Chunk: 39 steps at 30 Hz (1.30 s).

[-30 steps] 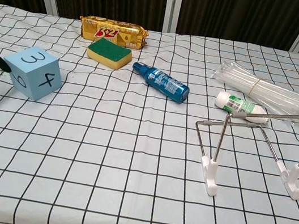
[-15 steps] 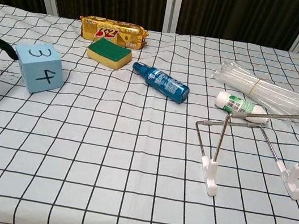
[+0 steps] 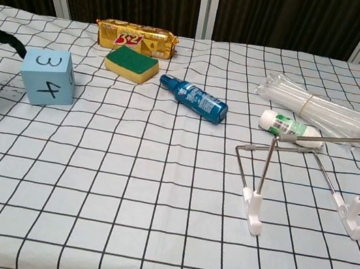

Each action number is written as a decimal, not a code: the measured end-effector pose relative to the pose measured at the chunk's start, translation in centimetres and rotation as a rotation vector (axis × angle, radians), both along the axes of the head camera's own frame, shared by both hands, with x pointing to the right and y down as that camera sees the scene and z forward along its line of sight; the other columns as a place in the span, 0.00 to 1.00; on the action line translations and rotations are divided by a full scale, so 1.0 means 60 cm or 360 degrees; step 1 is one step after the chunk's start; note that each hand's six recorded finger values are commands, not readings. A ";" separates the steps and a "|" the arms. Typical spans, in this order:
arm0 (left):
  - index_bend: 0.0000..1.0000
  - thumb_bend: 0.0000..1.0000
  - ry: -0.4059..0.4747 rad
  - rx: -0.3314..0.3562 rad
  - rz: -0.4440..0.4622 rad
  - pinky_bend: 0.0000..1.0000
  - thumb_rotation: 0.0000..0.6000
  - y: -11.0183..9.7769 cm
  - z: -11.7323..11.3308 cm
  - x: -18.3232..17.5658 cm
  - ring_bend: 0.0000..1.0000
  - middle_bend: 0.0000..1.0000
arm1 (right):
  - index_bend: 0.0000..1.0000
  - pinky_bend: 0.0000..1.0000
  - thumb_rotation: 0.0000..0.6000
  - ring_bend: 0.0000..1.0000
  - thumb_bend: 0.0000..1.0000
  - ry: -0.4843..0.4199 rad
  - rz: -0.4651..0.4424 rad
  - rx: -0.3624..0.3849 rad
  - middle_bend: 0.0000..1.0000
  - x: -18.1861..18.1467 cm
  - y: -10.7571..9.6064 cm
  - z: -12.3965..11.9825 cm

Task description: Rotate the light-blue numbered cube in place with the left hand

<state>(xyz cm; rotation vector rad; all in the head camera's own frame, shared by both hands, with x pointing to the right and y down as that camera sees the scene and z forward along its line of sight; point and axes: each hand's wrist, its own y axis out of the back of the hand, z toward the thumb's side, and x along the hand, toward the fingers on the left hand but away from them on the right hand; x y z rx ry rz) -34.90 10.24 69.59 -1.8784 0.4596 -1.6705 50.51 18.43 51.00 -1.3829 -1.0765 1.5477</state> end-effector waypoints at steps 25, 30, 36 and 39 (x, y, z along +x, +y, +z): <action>0.16 0.54 -0.0050 0.0065 0.0151 0.78 1.00 -0.064 -0.004 0.032 0.83 0.82 | 0.00 0.00 1.00 0.00 0.18 0.0007 0.0011 -0.0009 0.00 0.000 -0.002 0.004; 0.16 0.54 -0.0076 0.0145 0.0176 0.78 1.00 -0.072 -0.017 0.034 0.83 0.82 | 0.00 0.00 1.00 0.00 0.18 0.0011 0.0005 -0.0010 0.00 -0.001 -0.003 0.005; 0.15 0.54 -0.0016 0.0171 0.0217 0.80 1.00 -0.070 -0.042 0.072 0.85 0.83 | 0.00 0.00 1.00 0.00 0.18 0.0009 0.0001 -0.0014 0.00 -0.003 -0.004 0.007; 0.13 0.56 0.0007 0.0129 0.0209 0.80 1.00 -0.070 -0.044 0.089 0.86 0.84 | 0.00 0.00 1.00 0.00 0.18 0.0008 0.0004 -0.0022 0.00 -0.002 -0.002 0.010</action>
